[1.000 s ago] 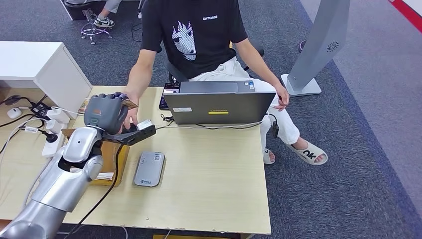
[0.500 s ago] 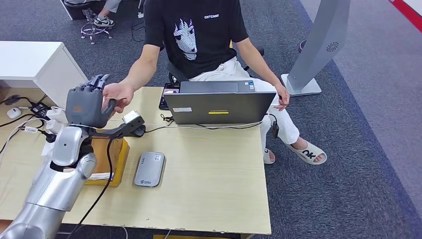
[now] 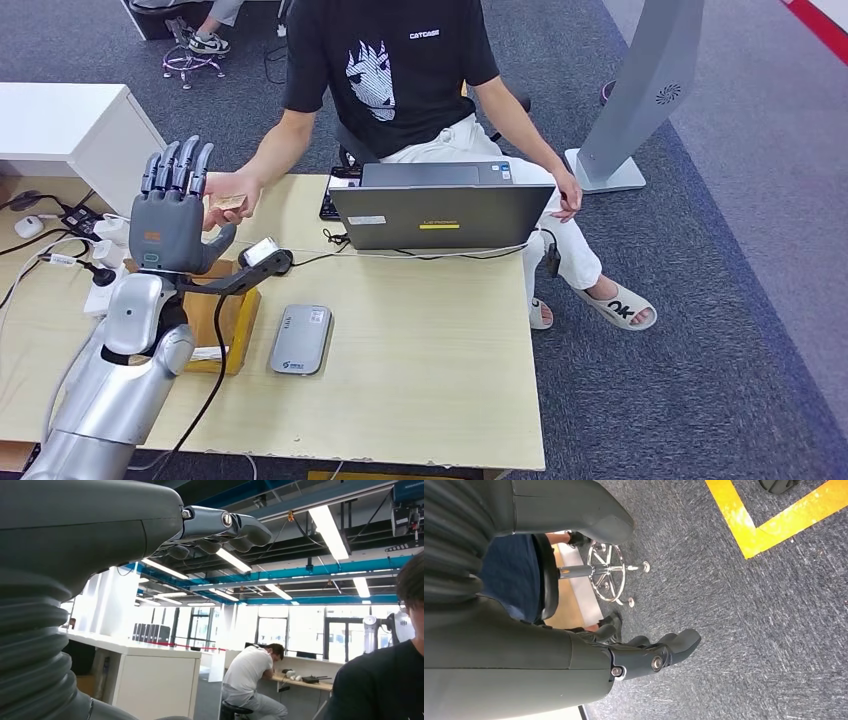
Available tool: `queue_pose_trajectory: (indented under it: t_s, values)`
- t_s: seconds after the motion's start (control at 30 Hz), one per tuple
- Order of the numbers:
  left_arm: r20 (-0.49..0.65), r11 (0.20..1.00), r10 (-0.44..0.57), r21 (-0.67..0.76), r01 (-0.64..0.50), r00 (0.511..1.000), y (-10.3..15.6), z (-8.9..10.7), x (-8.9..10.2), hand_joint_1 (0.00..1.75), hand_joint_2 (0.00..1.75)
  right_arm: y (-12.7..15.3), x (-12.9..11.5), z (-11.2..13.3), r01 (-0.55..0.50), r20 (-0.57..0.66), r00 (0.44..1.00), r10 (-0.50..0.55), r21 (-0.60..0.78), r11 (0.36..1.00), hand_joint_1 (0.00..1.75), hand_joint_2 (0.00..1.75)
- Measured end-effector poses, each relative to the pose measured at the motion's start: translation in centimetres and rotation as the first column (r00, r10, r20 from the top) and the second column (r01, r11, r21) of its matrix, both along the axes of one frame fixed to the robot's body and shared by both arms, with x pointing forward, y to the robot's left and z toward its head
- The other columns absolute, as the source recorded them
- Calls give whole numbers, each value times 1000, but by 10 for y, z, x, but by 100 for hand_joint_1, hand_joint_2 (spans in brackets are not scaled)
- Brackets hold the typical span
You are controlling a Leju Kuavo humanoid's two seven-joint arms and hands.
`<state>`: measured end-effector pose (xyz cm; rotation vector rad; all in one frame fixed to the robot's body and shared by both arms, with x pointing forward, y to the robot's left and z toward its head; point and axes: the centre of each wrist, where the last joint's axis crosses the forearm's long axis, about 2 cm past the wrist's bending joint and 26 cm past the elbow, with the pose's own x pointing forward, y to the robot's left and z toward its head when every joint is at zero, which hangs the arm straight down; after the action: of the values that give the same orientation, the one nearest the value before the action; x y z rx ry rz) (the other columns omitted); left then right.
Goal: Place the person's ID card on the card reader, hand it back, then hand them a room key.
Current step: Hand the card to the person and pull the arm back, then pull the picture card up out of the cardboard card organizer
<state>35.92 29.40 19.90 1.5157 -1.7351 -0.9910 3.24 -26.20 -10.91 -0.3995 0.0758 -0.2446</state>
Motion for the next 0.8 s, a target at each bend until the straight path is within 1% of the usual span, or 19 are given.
queue_pose_trajectory:
  t_s: [0.27,0.37,0.47,0.67,0.8]
  values:
    - [-3,1000,-4,-2,4,1000,0,-4,-6,0,175,0,-1,0,9,-1,1000,-9,0,1000,0,175]
    - [2,1000,-13,-1,13,1000,0,-9,-12,0,175,-1,-1,0,12,-1,1000,-12,-1,1000,0,175]
    - [18,999,-33,-10,33,999,0,-16,-25,0,175,-1,-1,0,21,-2,1000,-21,-2,1000,0,175]
    - [18,992,-120,-37,121,993,0,-26,-65,0,175,0,-3,0,53,-4,999,-53,1,999,0,175]
    - [21,989,-144,-39,145,989,0,-25,-80,0,175,1,-4,0,64,-5,998,-64,3,998,0,175]
